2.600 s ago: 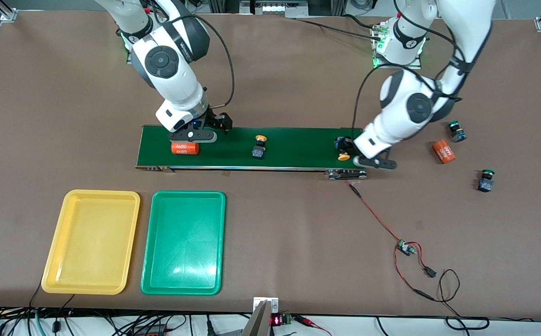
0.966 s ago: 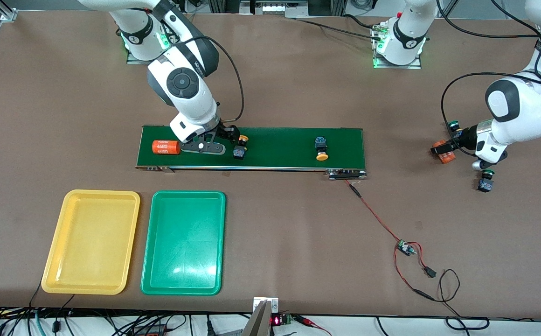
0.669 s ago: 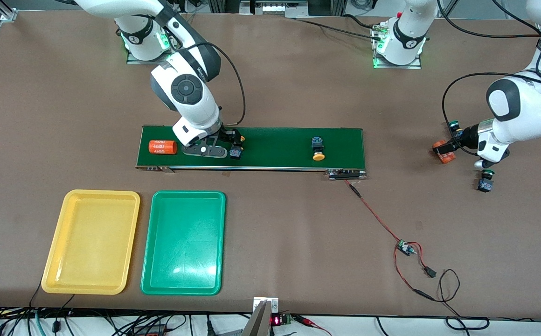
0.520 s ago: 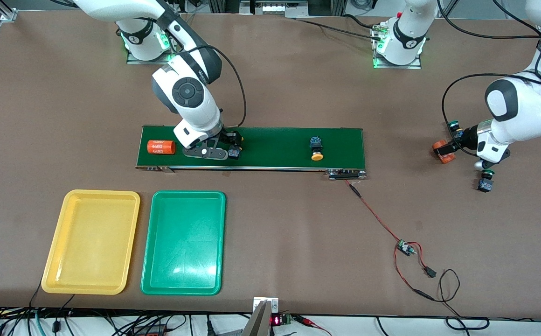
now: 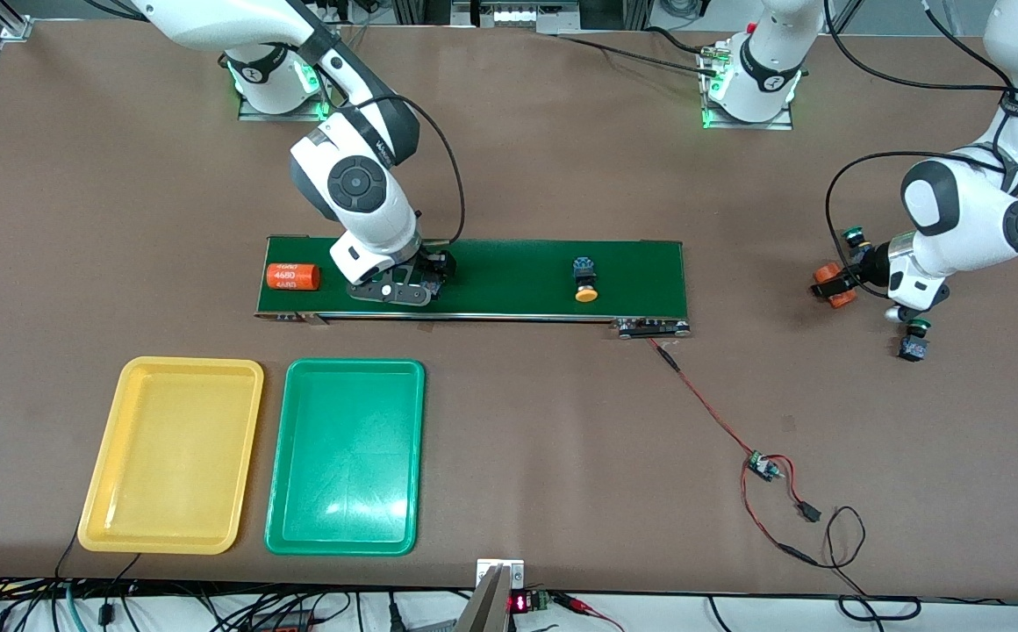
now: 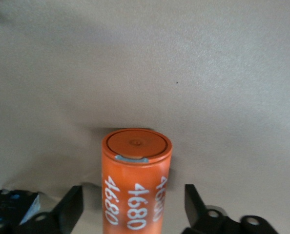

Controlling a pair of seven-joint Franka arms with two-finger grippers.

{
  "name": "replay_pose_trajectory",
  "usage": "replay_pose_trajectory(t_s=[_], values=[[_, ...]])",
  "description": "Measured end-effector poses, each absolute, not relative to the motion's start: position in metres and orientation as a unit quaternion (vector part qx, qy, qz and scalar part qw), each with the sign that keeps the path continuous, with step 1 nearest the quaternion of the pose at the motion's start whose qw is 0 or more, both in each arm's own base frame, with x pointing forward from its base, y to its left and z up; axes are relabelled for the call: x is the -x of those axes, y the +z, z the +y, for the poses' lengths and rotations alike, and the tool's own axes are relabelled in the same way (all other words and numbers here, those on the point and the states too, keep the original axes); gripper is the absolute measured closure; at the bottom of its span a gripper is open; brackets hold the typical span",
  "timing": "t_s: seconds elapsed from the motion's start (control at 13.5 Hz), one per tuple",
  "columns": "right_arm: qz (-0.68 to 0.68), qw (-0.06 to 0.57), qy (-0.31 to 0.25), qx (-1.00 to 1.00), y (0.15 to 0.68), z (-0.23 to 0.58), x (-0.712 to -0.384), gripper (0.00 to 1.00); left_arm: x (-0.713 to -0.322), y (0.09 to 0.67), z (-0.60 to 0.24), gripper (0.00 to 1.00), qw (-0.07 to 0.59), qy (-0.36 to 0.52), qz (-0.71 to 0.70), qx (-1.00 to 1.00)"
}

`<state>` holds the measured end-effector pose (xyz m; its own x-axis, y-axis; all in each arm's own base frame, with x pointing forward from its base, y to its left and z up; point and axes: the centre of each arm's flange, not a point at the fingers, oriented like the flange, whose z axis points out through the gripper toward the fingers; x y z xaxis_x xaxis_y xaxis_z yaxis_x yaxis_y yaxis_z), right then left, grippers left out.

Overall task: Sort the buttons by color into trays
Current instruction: 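Grasp the button with the right gripper while the left gripper grasps a cell, then lower the button into the yellow tray while the left gripper places the cell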

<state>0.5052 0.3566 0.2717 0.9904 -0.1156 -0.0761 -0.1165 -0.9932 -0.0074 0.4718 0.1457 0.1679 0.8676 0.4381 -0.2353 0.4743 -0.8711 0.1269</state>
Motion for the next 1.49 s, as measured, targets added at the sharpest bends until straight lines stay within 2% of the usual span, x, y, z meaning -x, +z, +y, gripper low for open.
replay_pose_trajectory(t_s=[0.22,0.3,0.45,0.59,0.67,0.82,0.89,1.04,1.19,1.49], values=[[0.058,-0.002,0.043,0.997,0.259,0.351,-0.507,0.0,-0.475,0.177,0.13,0.47,0.081,-0.119,0.208,-0.968],[0.058,-0.005,0.045,0.997,0.254,0.349,-0.509,0.01,-0.479,0.186,0.12,0.51,0.077,-0.125,0.194,-0.97],[0.059,-0.006,0.046,0.997,0.247,0.346,-0.511,0.04,-0.488,0.208,0.096,0.51,0.065,-0.122,0.167,-0.976],[0.062,-0.005,0.045,0.997,0.243,0.343,-0.513,0.15,-0.496,0.229,0.069,0.51,0.054,-0.114,0.14,-0.982],[0.062,-0.006,0.045,0.997,0.242,0.343,-0.513,0.15,-0.5,0.24,0.054,0.51,0.049,-0.116,0.123,-0.984],[0.063,-0.006,0.045,0.997,0.242,0.342,-0.514,0.33,-0.51,0.268,0.011,0.51,0.038,-0.128,0.076,-0.988],[0.061,-0.007,0.043,0.997,0.243,0.342,-0.515,0.33,-0.514,0.283,-0.019,0.51,0.035,-0.13,0.045,-0.99],[0.061,-0.008,0.036,0.997,0.245,0.34,-0.52,0.58,-0.514,0.306,-0.089,0.51,0.032,-0.128,-0.028,-0.991],[0.071,-0.005,0.025,0.997,0.256,0.333,-0.535,0.59,-0.507,0.311,-0.125,0.51,0.036,-0.126,-0.105,-0.986],[0.077,-0.025,0.029,0.996,0.277,0.316,-0.559,0.59,-0.508,0.311,-0.124,0.51,0.06,-0.114,-0.288,-0.949]])
